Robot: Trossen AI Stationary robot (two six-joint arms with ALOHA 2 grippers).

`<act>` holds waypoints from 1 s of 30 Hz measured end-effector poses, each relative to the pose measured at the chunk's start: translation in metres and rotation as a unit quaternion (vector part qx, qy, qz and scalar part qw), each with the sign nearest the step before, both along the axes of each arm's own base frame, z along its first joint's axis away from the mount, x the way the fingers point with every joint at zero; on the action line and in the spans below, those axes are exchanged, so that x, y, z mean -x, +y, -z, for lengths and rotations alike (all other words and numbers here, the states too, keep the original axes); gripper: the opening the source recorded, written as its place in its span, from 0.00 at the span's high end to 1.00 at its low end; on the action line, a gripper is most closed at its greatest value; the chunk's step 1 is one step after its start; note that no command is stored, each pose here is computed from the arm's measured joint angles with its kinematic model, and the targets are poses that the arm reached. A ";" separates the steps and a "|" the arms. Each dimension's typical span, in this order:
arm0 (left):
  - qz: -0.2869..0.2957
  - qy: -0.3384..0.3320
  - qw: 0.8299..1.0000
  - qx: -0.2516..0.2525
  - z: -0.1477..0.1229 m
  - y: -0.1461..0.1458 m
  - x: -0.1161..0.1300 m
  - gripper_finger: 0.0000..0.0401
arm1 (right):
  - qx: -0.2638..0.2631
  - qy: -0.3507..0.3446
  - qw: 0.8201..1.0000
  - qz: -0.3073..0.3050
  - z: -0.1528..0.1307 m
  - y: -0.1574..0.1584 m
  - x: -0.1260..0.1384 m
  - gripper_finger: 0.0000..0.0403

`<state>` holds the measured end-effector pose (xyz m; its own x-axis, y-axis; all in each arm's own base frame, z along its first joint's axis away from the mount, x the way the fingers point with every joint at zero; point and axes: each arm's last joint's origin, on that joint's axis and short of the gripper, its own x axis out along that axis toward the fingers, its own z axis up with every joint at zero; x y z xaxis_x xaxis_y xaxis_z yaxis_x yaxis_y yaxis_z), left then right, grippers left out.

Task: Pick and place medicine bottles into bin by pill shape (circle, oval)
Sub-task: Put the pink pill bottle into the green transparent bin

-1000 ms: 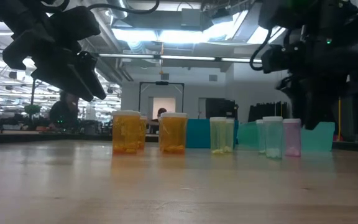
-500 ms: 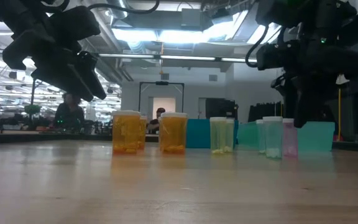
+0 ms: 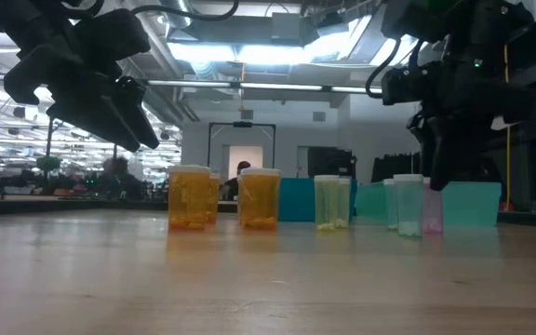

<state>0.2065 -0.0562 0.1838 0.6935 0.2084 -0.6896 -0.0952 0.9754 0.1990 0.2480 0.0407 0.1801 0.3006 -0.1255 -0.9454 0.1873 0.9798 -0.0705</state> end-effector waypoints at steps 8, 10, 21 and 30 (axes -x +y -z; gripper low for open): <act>0.000 0.000 1.000 0.000 0.000 0.000 0.000 0.31 | -0.005 -0.003 1.000 -0.012 0.000 0.001 -0.001 0.56; 0.000 0.000 1.000 0.000 0.000 0.000 0.000 0.31 | -0.005 -0.007 1.000 -0.015 0.000 0.001 -0.002 0.56; 0.000 -0.002 1.000 0.001 0.000 0.000 0.000 0.31 | 0.001 0.016 1.000 -0.020 0.013 0.002 -0.007 0.56; 0.000 -0.002 1.000 0.001 0.000 0.000 0.000 0.31 | 0.002 0.011 1.000 -0.027 0.011 0.002 -0.007 0.56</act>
